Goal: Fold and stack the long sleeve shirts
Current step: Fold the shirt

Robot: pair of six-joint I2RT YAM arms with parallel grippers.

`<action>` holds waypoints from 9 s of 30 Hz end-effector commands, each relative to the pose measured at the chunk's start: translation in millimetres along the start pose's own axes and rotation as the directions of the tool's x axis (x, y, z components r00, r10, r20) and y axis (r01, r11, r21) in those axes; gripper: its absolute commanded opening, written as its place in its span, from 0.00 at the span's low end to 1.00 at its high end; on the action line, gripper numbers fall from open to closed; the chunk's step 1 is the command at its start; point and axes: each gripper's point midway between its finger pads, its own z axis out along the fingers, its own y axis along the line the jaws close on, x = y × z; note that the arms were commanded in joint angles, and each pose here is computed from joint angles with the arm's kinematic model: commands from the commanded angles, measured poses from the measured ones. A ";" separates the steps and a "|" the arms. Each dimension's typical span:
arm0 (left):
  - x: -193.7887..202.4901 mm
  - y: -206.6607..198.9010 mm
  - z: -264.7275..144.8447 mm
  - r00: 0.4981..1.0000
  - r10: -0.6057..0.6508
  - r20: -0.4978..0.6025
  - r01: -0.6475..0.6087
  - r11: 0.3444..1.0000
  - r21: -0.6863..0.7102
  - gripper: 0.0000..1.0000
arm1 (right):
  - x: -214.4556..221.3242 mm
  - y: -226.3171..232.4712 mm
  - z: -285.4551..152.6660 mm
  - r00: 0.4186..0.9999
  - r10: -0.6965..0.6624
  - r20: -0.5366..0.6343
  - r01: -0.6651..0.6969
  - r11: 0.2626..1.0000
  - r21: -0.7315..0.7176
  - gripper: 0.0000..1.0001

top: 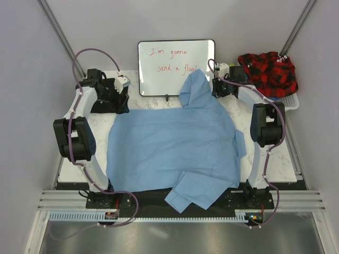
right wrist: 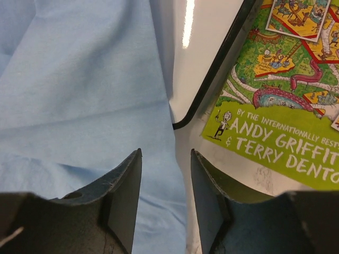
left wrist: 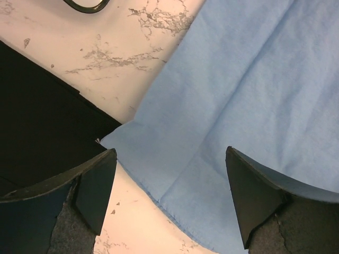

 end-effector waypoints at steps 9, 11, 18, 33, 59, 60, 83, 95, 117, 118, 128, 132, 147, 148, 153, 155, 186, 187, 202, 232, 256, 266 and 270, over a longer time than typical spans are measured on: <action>-5.4 13.9 -6.4 1.000 0.007 0.030 -0.006 1.000 -0.031 0.91 | 8.7 3.8 24.9 0.999 -0.031 0.025 0.032 0.999 -0.038 0.48; -3.9 14.3 -5.9 1.000 0.007 0.025 -0.006 0.999 -0.032 0.91 | 10.7 4.0 26.0 0.999 -0.033 0.021 0.034 0.999 -0.041 0.48; -0.1 21.4 -3.9 1.000 0.005 0.008 -0.004 0.999 -0.047 0.91 | 20.5 5.8 34.2 1.000 -0.027 0.003 0.027 0.998 -0.059 0.47; 10.9 67.2 15.0 0.998 0.058 -0.015 -0.059 0.995 -0.086 0.82 | -0.3 13.6 12.6 0.995 -0.078 0.062 0.083 0.992 -0.093 0.00; 37.1 73.0 82.2 0.947 0.307 -0.092 -0.303 0.952 0.046 0.47 | -25.5 12.4 -4.1 0.989 -0.100 0.106 0.111 0.989 -0.094 0.00; 37.1 72.4 82.8 0.946 0.311 -0.092 -0.308 0.950 0.049 0.44 | -25.1 11.2 -3.8 0.989 -0.100 0.106 0.109 0.990 -0.092 0.00; -7.1 49.5 34.2 0.938 0.346 -0.018 -0.346 0.938 0.030 0.02 | -51.7 10.7 -36.8 0.983 -0.082 0.163 0.098 0.990 -0.097 0.00; 4.2 4.1 -1.8 0.902 0.431 -0.019 -0.430 0.902 0.021 0.02 | -26.2 43.5 -111.3 0.985 -0.088 0.149 0.109 0.985 -0.137 0.00; 117.7 -89.7 -10.3 0.833 0.534 -0.146 -0.516 0.844 0.145 0.02 | 106.4 89.0 -177.4 0.971 -0.234 -0.041 0.222 0.955 -0.195 0.00; 121.6 -90.2 -9.4 0.830 0.535 -0.155 -0.516 0.843 0.149 0.02 | 113.9 89.9 -178.0 0.965 -0.255 -0.058 0.238 0.949 -0.205 0.00; 123.6 -103.5 -20.1 0.831 0.532 -0.159 -0.508 0.844 0.172 0.37 | 145.9 99.2 -191.7 0.907 -0.377 -0.184 0.301 0.891 -0.341 0.22; 98.8 -108.5 -33.6 0.874 0.472 -0.111 -0.458 0.879 0.130 0.45 | 114.2 93.6 -198.3 0.936 -0.316 -0.154 0.258 0.916 -0.307 0.49; 148.5 -65.6 31.3 0.940 -0.008 -0.341 0.030 0.998 0.060 0.46 | 145.7 46.2 -98.4 0.929 -0.031 -0.369 -0.010 0.994 -0.109 0.42; 148.0 -61.0 34.1 0.938 -0.028 -0.346 0.048 0.998 0.048 0.45 | 151.2 40.9 -90.4 0.921 -0.025 -0.389 -0.016 0.995 -0.101 0.41; 149.6 -43.7 56.7 0.923 -0.054 -0.382 0.067 0.998 0.021 0.42 | 153.3 15.3 -67.4 0.910 -0.016 -0.415 0.001 0.999 -0.038 0.40; 143.8 -32.1 67.4 0.923 -0.072 -0.379 0.078 0.997 0.000 0.41 | 146.1 4.0 -57.9 0.915 -0.013 -0.404 0.006 1.000 -0.019 0.40; 32.4 -54.2 6.4 0.994 0.041 -0.100 -0.036 0.998 0.044 0.70 | 8.4 20.5 7.0 0.993 -0.024 -0.111 0.005 0.986 -0.164 0.80; 31.0 -54.2 5.7 0.994 0.044 -0.099 -0.040 0.998 0.042 0.70 | 10.4 22.4 7.6 0.993 -0.023 -0.114 0.003 0.985 -0.171 0.78; 11.6 -48.9 -8.1 0.996 0.040 -0.073 -0.039 0.999 0.013 0.70 | -1.8 47.4 -12.9 0.996 -0.040 -0.077 0.015 0.955 -0.296 0.00; 13.5 -54.7 -13.6 0.995 0.039 -0.091 -0.037 0.999 0.029 0.99 | 17.7 49.3 2.0 0.994 -0.012 -0.105 -0.031 0.917 -0.399 0.33; -12.1 -139.8 -35.3 0.993 -0.049 0.107 0.030 0.985 0.170 0.99 | 171.2 247.2 -189.6 0.661 -0.750 -0.029 0.583 0.537 -0.610 0.73; -90.7 -131.9 62.2 0.975 0.142 0.169 -0.172 0.970 0.173 0.93 | 74.4 191.3 -182.2 0.980 -0.168 -0.111 0.071 0.805 -0.589 0.76; -142.3 -133.5 124.6 0.960 0.213 0.183 -0.247 0.951 0.185 0.87 | 71.1 165.5 -149.0 0.979 0.020 -0.201 -0.122 0.851 -0.511 0.70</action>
